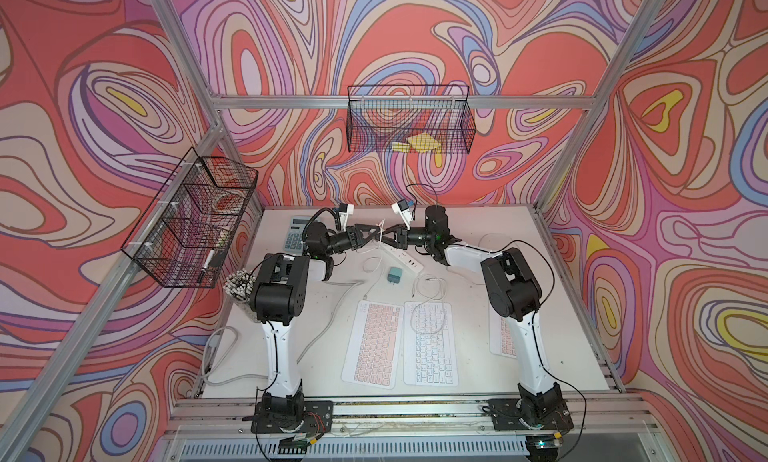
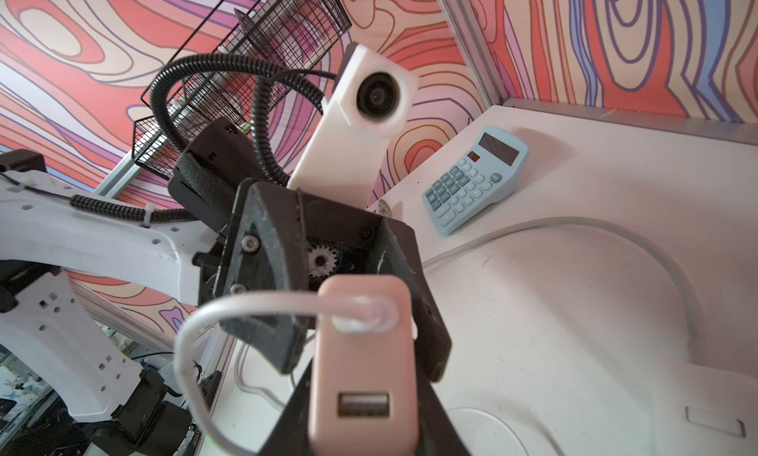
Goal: Unplug the wireless keyboard
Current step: Remove the power cord from the plug.
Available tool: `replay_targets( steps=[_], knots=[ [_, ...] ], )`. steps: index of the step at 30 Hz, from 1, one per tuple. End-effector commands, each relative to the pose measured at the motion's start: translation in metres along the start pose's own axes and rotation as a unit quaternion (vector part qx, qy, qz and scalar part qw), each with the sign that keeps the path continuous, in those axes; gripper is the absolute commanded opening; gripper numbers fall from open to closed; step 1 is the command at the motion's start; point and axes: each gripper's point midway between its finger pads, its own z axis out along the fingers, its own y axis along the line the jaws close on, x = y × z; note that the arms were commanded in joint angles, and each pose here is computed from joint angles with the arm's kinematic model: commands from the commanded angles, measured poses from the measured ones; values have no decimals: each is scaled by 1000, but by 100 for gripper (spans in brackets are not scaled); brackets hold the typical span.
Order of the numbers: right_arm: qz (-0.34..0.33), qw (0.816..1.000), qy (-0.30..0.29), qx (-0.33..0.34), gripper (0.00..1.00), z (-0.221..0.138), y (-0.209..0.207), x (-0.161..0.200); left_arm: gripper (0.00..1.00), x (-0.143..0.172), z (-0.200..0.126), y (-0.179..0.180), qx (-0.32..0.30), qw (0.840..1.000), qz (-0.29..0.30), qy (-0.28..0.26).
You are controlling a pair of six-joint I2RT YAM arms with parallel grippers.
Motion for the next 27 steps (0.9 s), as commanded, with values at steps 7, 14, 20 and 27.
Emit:
replay_targets(
  steps=[7,14,20,27],
  knots=[
    [8,1000,2,-27,8,3,5,3,34,-14,5,-45,43,997,60,4],
    [26,999,-11,-39,18,-1,5,4,17,-15,4,-49,44,997,58,2],
    [23,998,-43,-30,35,-14,9,-7,0,-17,3,-37,17,999,48,-13],
    [19,998,-58,-5,44,-29,7,-11,0,-14,-1,-27,-43,997,65,-9]
  ],
)
